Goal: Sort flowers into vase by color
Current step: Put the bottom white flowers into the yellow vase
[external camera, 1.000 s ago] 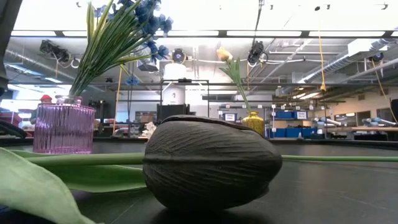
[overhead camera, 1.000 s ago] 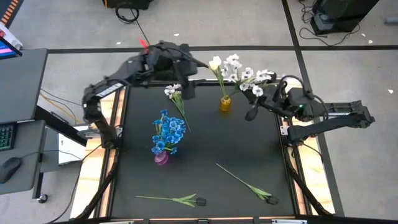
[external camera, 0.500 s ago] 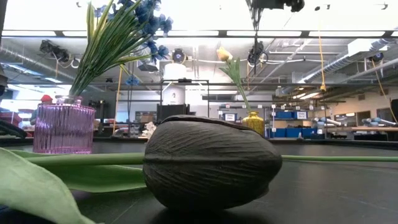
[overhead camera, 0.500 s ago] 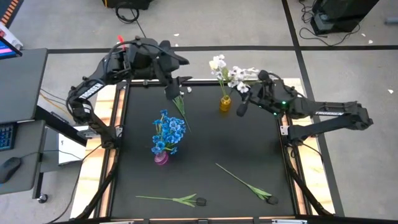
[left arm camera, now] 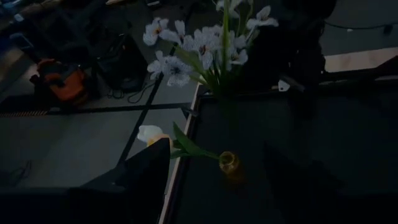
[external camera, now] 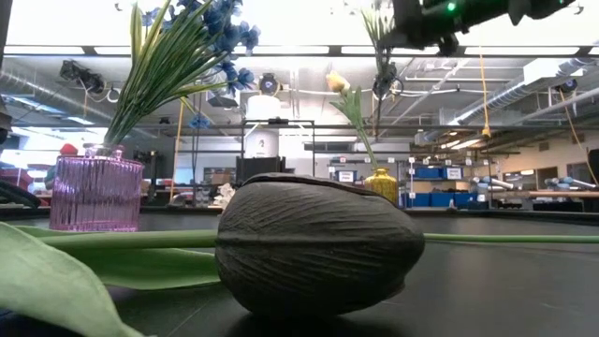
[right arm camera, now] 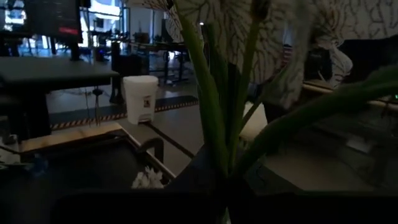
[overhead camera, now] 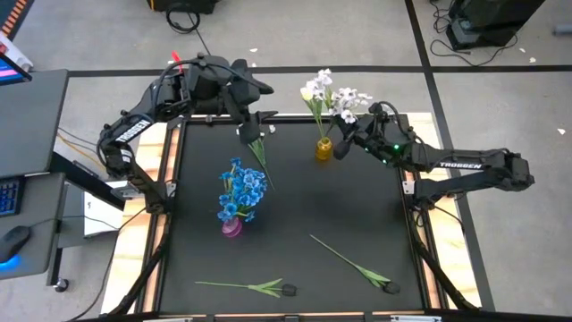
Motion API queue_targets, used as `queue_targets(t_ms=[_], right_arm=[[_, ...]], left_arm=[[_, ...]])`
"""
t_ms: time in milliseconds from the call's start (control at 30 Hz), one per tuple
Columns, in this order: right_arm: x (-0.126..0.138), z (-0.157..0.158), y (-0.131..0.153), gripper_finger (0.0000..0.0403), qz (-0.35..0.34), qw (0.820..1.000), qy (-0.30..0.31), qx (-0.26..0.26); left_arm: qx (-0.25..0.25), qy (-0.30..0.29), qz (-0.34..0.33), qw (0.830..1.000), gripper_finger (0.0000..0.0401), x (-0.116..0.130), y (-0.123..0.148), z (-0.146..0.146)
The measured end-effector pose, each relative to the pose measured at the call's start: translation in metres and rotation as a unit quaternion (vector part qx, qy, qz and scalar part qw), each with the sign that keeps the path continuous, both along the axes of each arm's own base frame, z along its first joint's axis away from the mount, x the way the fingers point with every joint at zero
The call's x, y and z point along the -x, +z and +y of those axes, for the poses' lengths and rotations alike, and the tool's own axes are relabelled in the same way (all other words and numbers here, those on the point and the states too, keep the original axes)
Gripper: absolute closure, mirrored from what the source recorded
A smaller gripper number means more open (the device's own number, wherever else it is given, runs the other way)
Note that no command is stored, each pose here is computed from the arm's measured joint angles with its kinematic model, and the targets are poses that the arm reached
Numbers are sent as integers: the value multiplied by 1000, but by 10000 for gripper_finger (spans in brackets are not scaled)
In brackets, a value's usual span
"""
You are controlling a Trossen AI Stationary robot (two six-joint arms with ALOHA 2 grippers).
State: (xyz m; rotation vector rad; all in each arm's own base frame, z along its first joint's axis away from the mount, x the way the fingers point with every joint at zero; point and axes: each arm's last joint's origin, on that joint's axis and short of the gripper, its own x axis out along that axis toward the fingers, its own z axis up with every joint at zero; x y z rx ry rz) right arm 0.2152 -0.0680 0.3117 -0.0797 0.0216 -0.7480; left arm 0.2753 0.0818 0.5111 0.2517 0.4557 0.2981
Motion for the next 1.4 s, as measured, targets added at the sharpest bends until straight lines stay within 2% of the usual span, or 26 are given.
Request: queue_targets(t_ms=[333, 667, 933, 1400], right_arm=[[10, -2, -26, 380, -16, 1000, -11, -2], [12, -9, -38, 380, -1, 1000, -26, -6], [16, -12, -44, 380, -26, 999, -25, -4], [4, -18, -57, 380, -7, 1000, -16, -12]], left_arm=[[0, 0, 0, 1000, 141, 0, 0, 0], [0, 0, 0, 1000, 141, 0, 0, 0], [0, 0, 0, 1000, 141, 0, 0, 0], [0, 0, 0, 1000, 141, 0, 0, 0]])
